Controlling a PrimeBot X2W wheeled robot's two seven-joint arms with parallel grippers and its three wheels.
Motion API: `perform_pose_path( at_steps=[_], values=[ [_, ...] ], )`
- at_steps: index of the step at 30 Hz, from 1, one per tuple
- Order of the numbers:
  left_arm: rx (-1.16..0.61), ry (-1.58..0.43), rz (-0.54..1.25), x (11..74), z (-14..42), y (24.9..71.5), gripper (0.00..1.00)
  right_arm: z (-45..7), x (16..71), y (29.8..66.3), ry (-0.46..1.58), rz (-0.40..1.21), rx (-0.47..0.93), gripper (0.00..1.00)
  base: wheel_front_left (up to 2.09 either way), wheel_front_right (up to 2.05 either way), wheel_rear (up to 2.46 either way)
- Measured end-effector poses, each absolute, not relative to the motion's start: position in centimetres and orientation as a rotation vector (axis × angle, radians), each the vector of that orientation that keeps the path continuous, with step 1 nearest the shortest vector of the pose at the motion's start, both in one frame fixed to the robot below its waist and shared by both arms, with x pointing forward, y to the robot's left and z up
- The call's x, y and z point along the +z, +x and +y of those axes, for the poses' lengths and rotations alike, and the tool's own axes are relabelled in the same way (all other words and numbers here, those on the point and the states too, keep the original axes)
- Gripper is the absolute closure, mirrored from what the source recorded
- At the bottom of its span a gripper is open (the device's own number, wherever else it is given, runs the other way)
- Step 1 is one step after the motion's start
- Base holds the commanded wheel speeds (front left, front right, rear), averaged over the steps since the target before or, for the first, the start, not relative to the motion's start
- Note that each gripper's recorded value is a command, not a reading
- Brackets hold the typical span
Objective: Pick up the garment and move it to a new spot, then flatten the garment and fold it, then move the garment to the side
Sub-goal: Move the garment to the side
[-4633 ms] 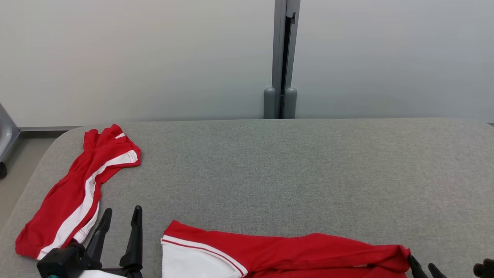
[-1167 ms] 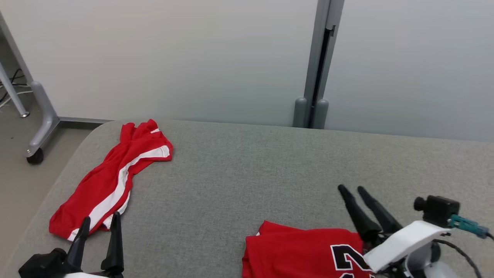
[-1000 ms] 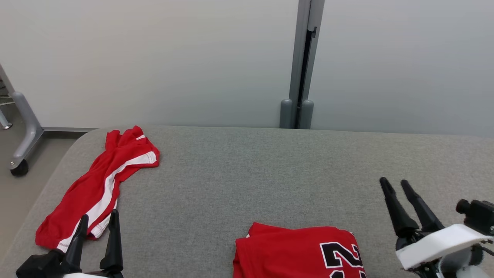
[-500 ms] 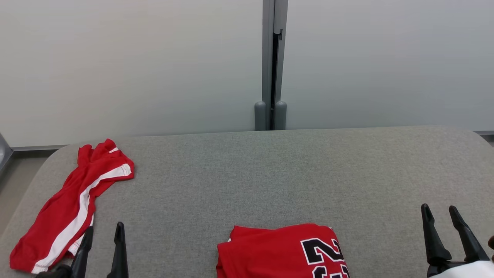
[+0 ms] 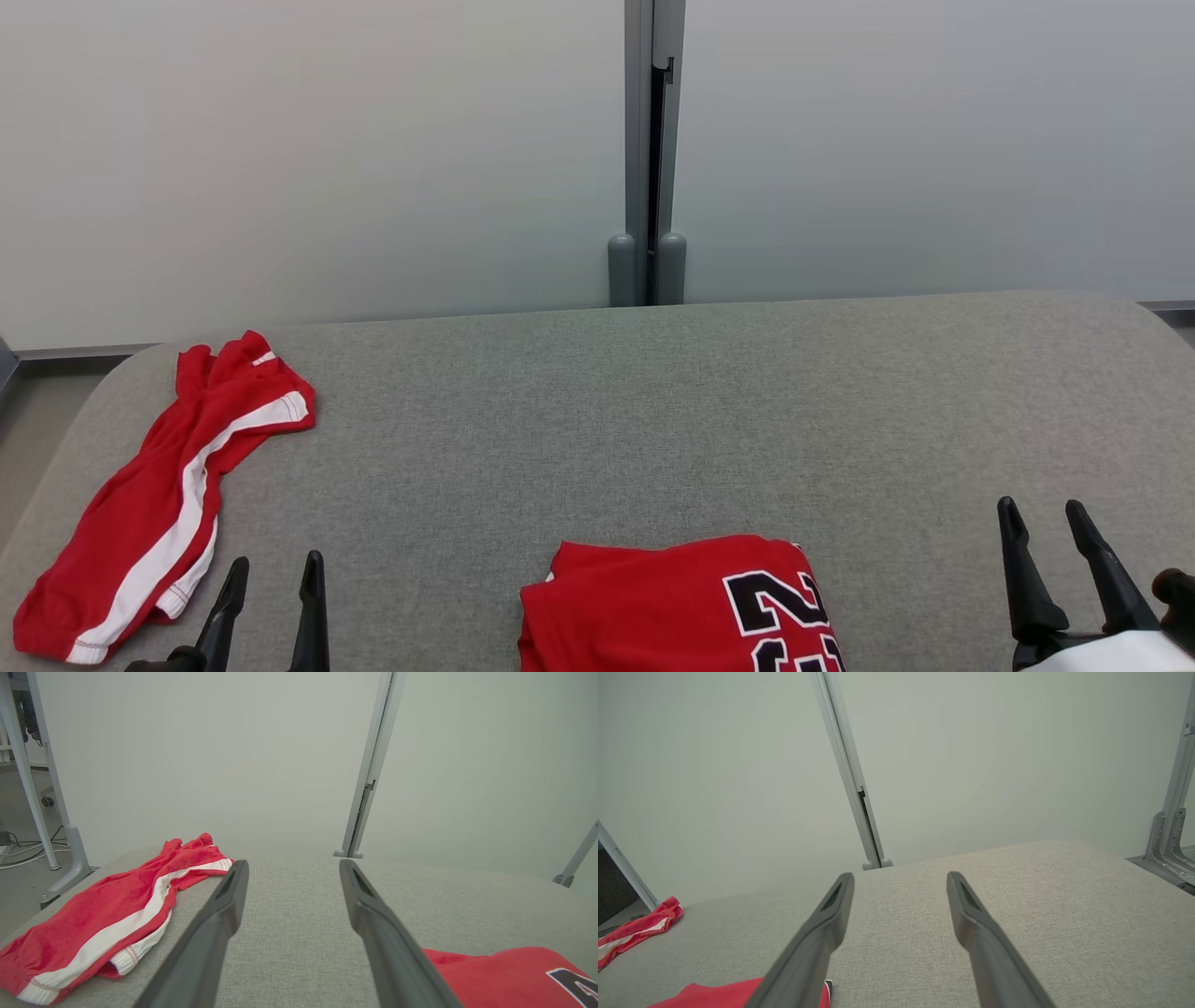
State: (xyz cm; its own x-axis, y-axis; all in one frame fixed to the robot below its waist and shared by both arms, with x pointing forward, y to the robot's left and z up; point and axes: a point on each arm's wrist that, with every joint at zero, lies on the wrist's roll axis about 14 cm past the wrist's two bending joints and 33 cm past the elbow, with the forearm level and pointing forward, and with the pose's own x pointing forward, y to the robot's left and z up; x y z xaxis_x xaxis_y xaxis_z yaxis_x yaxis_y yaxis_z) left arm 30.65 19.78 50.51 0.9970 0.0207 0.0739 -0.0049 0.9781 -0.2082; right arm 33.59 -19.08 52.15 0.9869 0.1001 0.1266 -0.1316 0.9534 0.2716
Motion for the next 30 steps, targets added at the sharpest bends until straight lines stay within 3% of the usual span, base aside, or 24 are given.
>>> perform_pose_path(
  at_steps=[7,13,20,30],
  values=[
    [0.008,-0.211,-0.094,50.9,19.6,30.7,0.00,-16.9,51.1,34.3,0.284,-0.033,0.186,0.00,0.00,0.00,0.00],
    [0.034,-0.214,-0.106,51.1,20.4,30.2,0.00,-13.1,49.5,35.9,0.300,0.129,0.294,0.00,0.00,0.00,0.00],
    [0.094,-0.210,-0.125,51.3,22.1,29.1,0.00,-9.5,44.0,36.1,0.288,0.474,0.387,0.00,0.00,0.00,0.00],
    [0.136,-0.203,-0.124,51.4,23.5,28.0,0.00,-7.7,38.8,33.9,0.337,0.776,0.386,0.00,0.00,0.00,0.00]
  ],
)
